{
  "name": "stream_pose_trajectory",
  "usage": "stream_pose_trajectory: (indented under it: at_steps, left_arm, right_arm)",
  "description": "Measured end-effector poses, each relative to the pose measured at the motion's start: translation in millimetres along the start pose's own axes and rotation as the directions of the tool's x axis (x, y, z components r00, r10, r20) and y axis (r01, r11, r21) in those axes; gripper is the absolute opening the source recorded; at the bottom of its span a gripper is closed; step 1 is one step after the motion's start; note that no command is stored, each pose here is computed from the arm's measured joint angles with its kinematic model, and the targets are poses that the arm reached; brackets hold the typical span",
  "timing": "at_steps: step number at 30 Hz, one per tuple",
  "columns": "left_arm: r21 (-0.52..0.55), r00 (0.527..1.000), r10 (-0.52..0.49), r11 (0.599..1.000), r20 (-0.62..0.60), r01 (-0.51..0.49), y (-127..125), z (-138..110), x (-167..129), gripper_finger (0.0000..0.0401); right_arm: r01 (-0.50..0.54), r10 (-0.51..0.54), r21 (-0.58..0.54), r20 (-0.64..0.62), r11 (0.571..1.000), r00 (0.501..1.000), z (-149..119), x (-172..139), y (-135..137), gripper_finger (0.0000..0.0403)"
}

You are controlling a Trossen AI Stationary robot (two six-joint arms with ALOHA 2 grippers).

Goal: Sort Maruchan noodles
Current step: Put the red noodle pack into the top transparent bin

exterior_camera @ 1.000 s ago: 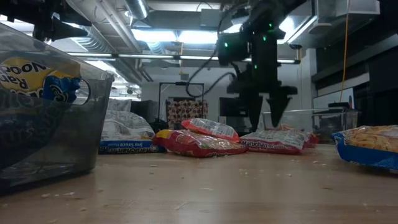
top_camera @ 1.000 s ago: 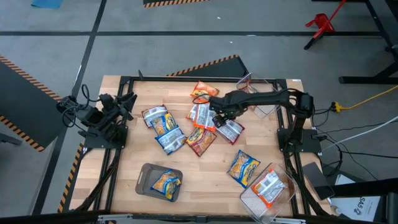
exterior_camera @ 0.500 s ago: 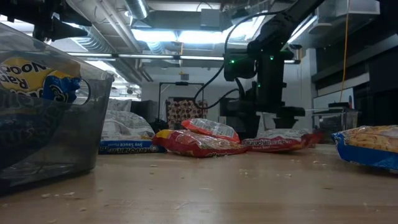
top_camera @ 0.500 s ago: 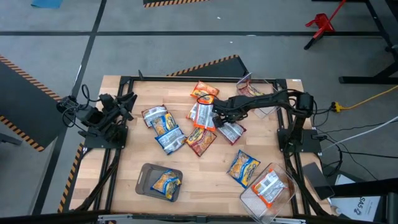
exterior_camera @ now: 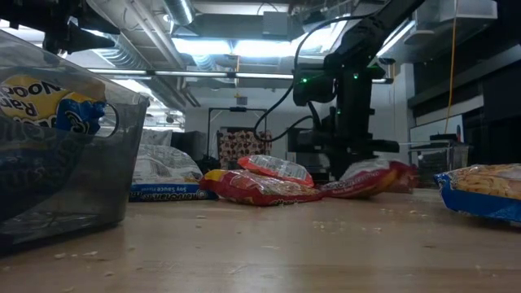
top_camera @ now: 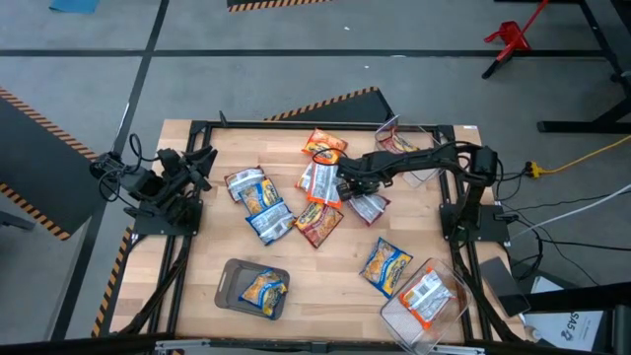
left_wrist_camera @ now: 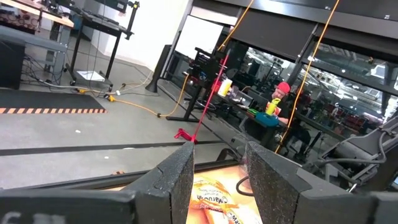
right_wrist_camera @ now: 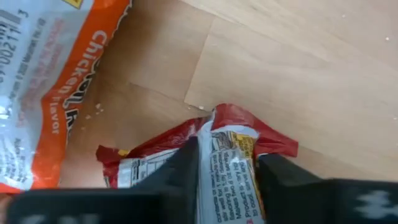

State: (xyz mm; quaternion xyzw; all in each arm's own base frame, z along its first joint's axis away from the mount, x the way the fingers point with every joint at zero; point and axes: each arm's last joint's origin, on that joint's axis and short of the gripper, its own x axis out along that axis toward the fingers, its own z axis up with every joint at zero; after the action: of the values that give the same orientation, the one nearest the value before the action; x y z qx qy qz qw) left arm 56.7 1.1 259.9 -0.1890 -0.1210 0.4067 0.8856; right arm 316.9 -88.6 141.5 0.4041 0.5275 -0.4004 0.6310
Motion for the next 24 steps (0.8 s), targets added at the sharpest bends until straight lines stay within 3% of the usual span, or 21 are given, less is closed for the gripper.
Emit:
stream_pose_trajectory:
  at_steps: [6,16,24]
  left_arm:
    - [0.000,1.000,0.001,1.000,0.000,-0.001,0.0,0.0,0.0,0.0140]
    - [-0.001,1.000,0.000,1.000,0.000,0.000,0.0,0.0,0.0,0.0140]
    - [-0.001,1.000,0.001,1.000,0.000,-0.001,0.0,0.1,0.0,0.0140]
  right_arm:
    - [-0.016,0.016,-0.008,-0.013,1.000,1.000,0.8,-2.3,1.8,0.0016]
    - [-0.108,0.108,-0.069,-0.005,0.992,0.994,14.0,-24.8,20.7,0.0013]
    - [-0.145,0.152,-0.126,0.043,0.981,0.987,36.0,-78.9,12.4,0.0011]
